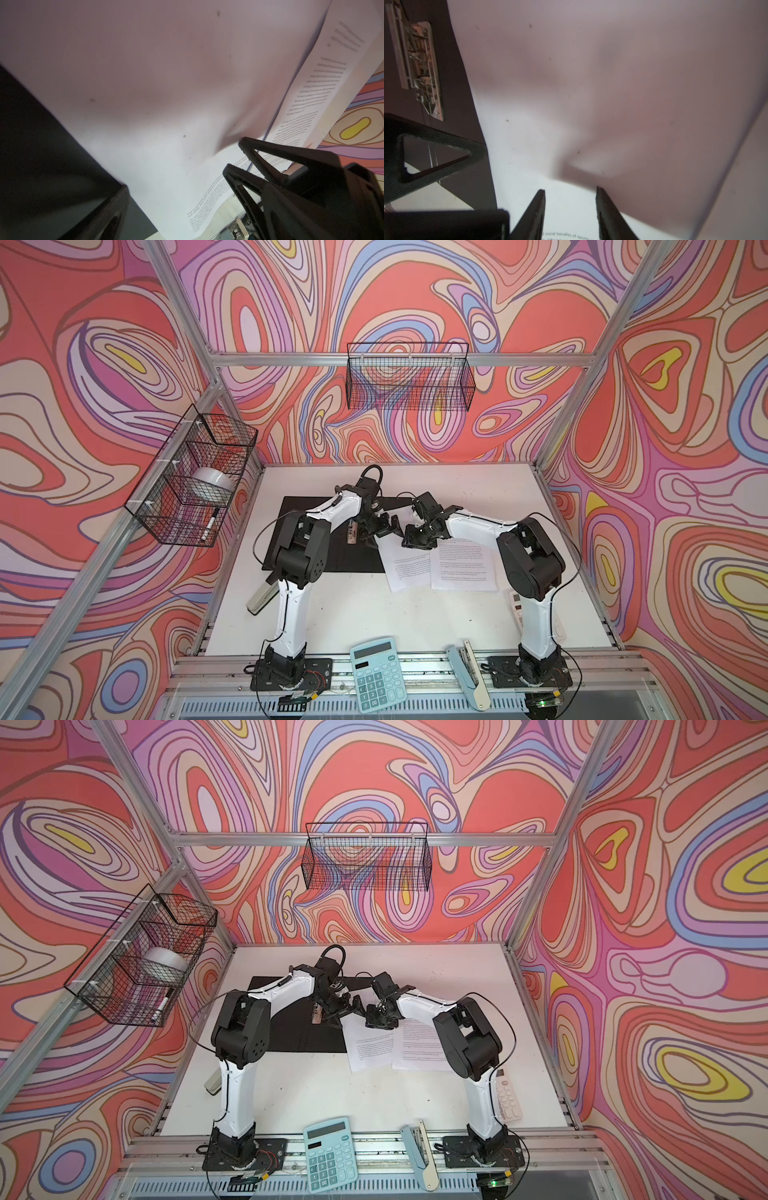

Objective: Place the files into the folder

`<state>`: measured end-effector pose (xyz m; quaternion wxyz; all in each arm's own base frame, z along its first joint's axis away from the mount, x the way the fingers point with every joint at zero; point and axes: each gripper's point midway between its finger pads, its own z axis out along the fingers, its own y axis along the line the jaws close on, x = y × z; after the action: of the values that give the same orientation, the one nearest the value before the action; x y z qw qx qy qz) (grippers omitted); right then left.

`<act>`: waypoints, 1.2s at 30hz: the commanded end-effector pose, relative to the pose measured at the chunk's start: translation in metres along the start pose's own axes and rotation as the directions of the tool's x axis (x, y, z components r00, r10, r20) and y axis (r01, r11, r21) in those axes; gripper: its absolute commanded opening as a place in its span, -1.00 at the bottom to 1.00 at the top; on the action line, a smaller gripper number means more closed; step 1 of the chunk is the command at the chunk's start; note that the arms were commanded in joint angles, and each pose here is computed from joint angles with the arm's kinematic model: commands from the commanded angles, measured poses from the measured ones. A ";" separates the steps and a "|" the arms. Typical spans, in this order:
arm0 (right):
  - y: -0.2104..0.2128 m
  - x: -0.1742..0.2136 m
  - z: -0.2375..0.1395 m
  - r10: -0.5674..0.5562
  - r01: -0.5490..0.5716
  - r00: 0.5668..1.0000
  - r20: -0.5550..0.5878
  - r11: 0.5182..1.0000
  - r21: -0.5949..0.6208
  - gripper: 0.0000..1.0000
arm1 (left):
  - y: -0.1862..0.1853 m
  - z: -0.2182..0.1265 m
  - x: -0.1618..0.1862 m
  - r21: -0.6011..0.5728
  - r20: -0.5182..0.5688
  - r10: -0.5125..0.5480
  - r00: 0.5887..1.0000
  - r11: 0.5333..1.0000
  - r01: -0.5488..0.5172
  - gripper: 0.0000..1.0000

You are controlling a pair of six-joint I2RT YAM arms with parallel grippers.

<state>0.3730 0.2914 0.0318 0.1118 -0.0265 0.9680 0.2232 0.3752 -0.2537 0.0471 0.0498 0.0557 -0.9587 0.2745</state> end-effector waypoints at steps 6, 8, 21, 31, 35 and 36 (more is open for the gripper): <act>-0.012 0.014 -0.014 -0.013 0.015 0.999 -0.031 0.996 0.088 -0.13 | -0.002 -0.039 0.003 -0.090 0.126 0.122 0.985 0.990 -0.111 1.00; -0.016 0.016 -0.018 -0.020 0.023 0.999 -0.028 0.994 0.105 -0.12 | 0.000 -0.043 0.004 -0.110 0.137 0.124 0.983 0.988 -0.109 1.00; -0.019 0.014 -0.011 0.008 -0.005 1.000 -0.025 0.994 0.112 -0.11 | 0.039 -0.025 0.006 -0.243 0.116 0.071 0.991 0.969 -0.041 1.00; -0.004 0.029 -0.007 0.022 -0.022 0.995 -0.094 1.000 0.001 -0.12 | 0.038 0.000 0.006 -0.215 0.036 0.023 0.999 0.976 -0.015 1.00; -0.001 0.041 0.001 0.027 -0.033 0.988 -0.152 0.999 -0.035 -0.12 | 0.032 0.009 0.007 -0.173 0.001 0.006 1.000 0.985 -0.006 1.00; 0.001 0.043 0.003 0.028 -0.036 0.986 -0.163 0.998 -0.045 -0.12 | 0.030 0.010 0.008 -0.165 -0.005 0.003 1.000 0.986 -0.004 0.99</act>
<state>0.3432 0.2866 0.0308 0.0611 -0.0295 0.9718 0.2260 0.3758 -0.2264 0.0384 0.0128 0.0442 -0.9811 0.1881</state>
